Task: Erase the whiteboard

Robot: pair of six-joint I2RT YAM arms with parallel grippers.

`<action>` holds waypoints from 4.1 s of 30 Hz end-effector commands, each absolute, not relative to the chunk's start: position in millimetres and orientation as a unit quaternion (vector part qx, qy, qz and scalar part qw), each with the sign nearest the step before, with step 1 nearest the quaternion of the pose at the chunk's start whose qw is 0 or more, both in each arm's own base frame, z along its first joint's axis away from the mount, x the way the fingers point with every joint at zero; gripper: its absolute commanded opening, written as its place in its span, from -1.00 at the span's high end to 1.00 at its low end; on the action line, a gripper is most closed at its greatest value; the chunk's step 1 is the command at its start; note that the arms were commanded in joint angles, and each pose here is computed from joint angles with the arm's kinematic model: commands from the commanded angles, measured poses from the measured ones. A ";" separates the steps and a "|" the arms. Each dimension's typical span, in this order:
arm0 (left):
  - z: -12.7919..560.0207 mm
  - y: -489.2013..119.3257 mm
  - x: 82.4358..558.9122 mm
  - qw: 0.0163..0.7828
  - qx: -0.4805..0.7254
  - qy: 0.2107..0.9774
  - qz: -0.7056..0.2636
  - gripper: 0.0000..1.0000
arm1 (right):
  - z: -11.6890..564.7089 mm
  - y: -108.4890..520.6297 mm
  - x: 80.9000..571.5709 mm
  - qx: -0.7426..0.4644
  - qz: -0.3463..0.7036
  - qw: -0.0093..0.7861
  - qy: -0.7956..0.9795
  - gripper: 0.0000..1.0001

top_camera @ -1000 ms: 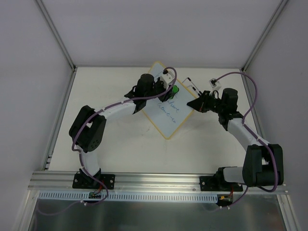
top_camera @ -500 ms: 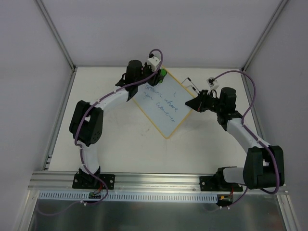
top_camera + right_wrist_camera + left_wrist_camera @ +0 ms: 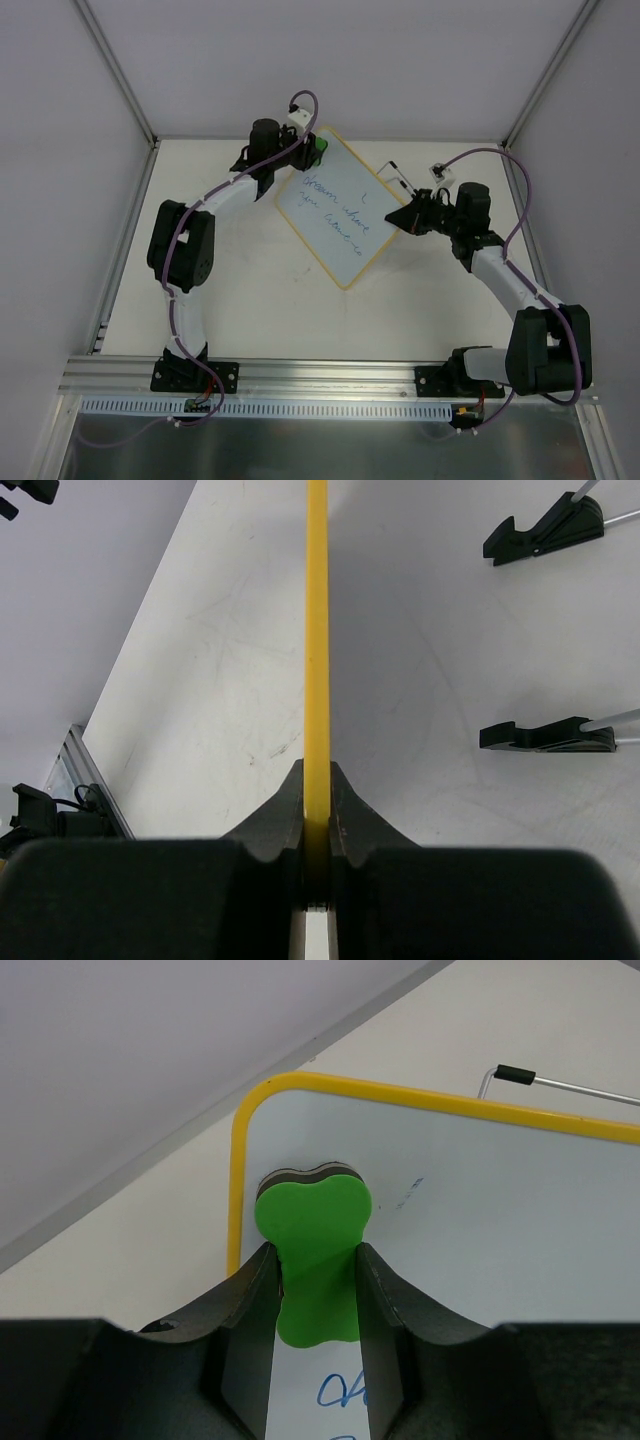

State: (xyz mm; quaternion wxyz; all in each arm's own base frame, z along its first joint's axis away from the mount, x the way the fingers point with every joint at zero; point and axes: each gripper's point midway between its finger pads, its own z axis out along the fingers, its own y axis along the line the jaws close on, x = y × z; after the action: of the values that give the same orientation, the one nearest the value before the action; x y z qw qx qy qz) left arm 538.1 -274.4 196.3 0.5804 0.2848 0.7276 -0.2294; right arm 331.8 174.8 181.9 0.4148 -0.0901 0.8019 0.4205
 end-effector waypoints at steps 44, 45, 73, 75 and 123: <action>150.0 -271.5 539.8 0.502 0.255 0.796 -0.224 1.00 | 208.3 196.3 323.9 -0.213 0.420 0.446 0.761 0.99; 150.1 -275.7 535.8 0.497 0.257 0.794 -0.237 1.00 | 208.3 195.7 324.7 -0.212 0.419 0.447 0.762 0.99; 155.5 -435.8 354.6 0.438 0.391 0.733 -0.343 1.00 | 210.1 204.8 327.6 -0.219 0.417 0.447 0.761 1.00; 145.5 -450.3 326.5 0.421 0.411 0.729 -0.349 1.00 | 210.3 205.0 327.8 -0.219 0.416 0.447 0.761 0.99; 101.5 -345.3 448.1 0.407 0.176 0.838 -0.319 1.00 | 198.7 202.2 308.1 -0.213 0.423 0.431 0.768 0.99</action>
State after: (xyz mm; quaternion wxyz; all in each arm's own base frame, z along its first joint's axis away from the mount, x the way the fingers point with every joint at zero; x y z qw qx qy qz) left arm 504.1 -264.7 108.9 0.4597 0.0908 0.8485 -0.2460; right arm 325.2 178.1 184.5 0.4042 -0.0796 0.8178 0.4019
